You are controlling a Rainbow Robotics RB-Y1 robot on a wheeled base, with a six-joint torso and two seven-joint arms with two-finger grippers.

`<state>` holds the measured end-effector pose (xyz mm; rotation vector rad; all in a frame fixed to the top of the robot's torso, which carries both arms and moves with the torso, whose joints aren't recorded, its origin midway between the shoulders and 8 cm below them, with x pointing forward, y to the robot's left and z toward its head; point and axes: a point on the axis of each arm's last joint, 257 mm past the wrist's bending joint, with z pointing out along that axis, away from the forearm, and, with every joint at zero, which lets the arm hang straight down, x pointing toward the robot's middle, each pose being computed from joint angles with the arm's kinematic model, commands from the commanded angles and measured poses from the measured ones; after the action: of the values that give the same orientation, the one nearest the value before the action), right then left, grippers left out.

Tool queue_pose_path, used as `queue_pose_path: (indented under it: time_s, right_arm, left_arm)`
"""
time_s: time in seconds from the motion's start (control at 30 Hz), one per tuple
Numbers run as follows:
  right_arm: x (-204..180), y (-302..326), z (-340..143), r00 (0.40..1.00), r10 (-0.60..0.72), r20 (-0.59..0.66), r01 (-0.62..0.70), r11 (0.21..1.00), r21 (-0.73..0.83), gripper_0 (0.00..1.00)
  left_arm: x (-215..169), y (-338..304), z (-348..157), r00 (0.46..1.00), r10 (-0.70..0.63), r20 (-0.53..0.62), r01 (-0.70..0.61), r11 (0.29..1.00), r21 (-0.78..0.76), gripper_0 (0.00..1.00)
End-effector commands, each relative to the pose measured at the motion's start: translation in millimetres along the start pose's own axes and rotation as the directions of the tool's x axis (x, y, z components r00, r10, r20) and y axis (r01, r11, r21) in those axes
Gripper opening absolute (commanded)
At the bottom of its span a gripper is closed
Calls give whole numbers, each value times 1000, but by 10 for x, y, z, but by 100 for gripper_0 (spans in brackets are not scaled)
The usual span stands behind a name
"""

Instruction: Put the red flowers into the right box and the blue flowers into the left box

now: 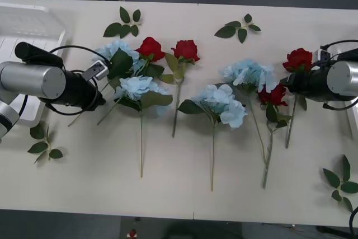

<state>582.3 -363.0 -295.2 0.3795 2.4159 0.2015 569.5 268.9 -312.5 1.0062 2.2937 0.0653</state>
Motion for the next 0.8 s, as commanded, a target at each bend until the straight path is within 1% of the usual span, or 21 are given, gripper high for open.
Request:
queue_pose_path:
  time_s: [0.03, 0.3, 0.33, 0.37, 0.4, 0.47, 0.5, 0.53, 0.67, 0.7, 0.73, 0.8]
  right_arm:
    - [-274, 31, -84, 998, -10, 55, 10, 1000, 1, 100]
    - [-272, 27, -56, 998, -18, 61, 18, 1000, 4, 100]
    - [-261, 13, -51, 998, -18, 59, 17, 1000, 7, 99]
    - [-260, 9, -49, 998, -19, 60, 18, 1000, 8, 94]
    - [-258, 4, -48, 998, -20, 58, 19, 1000, 9, 85]
    - [-250, 6, -44, 998, -23, 57, 22, 1000, 11, 73]
    - [-254, 4, -46, 998, -22, 58, 21, 1000, 11, 64]
    - [-254, 7, -45, 998, -23, 59, 22, 1000, 10, 51]
    - [-259, 9, -47, 998, -23, 60, 22, 1000, 11, 10]
    - [-258, 12, -47, 998, -21, 60, 20, 1000, 9, 3]
    - [-259, 5, -45, 998, -21, 60, 20, 1000, 11, 0]
    - [-278, 15, -48, 998, -20, 67, 20, 1000, 8, 0]
  left_arm:
    - [-297, 152, -88, 998, -25, 59, 27, 999, -39, 0]
    - [-388, 297, -149, 995, -28, 97, 35, 997, -72, 0]
    - [-404, 330, -174, 994, -35, 104, 43, 996, -74, 0]
    - [-426, 355, -195, 993, -39, 111, 48, 996, -76, 0]
    - [-452, 388, -227, 992, -44, 120, 54, 995, -79, 0]
    - [-500, 458, -304, 989, -46, 138, 58, 994, -88, 0]
    - [-523, 496, -348, 989, -41, 144, 55, 994, -95, 0]
    - [-552, 575, -432, 988, -27, 152, 44, 993, -112, 0]
    - [-632, 902, -826, 986, 42, 161, -12, 983, -184, 0]
    - [-607, 990, -955, 988, 61, 144, -31, 979, -200, 0]
    - [-592, 1023, -1024, 989, 70, 132, -42, 978, -205, 0]
    - [-508, 1237, -1375, 992, 96, 80, -74, 968, -238, 0]
